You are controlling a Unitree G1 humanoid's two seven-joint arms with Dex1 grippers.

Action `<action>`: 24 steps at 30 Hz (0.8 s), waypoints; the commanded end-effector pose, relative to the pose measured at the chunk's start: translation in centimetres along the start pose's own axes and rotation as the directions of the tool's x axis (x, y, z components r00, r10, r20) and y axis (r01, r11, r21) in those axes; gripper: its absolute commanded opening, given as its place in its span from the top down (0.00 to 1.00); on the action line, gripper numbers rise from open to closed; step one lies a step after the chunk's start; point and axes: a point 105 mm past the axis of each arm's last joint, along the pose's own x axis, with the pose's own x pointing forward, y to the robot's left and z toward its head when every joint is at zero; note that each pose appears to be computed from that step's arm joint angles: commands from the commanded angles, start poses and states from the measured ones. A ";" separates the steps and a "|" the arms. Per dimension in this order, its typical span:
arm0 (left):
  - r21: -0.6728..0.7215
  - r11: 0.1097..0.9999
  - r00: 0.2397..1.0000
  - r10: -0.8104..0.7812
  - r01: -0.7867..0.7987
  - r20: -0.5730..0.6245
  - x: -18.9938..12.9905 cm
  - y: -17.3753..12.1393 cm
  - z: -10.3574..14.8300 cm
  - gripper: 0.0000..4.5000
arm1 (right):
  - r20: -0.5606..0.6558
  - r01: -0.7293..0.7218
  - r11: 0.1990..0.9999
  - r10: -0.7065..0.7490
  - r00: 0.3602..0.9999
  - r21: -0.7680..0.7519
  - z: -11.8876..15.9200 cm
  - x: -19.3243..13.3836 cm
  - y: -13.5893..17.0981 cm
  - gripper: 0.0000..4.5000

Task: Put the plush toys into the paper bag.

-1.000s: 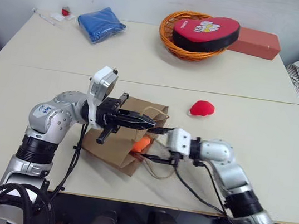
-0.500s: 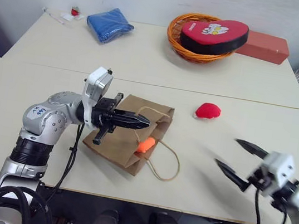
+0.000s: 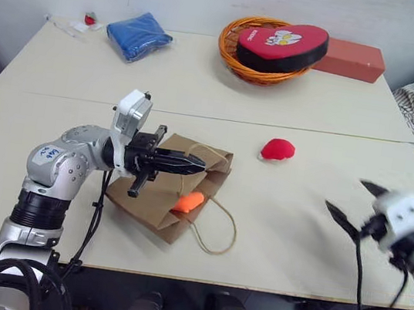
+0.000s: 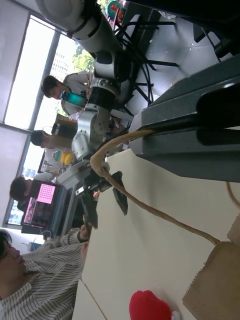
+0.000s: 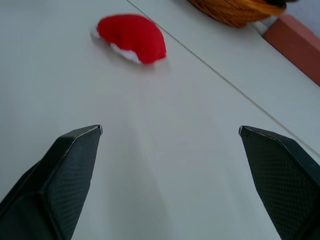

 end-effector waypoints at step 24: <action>0.099 0.995 1.000 0.000 0.002 -0.023 0.8 0.3 0.7 1.00 | -0.091 -0.344 0.936 0.338 0.937 -0.070 2.5 13.1 0.5 0.83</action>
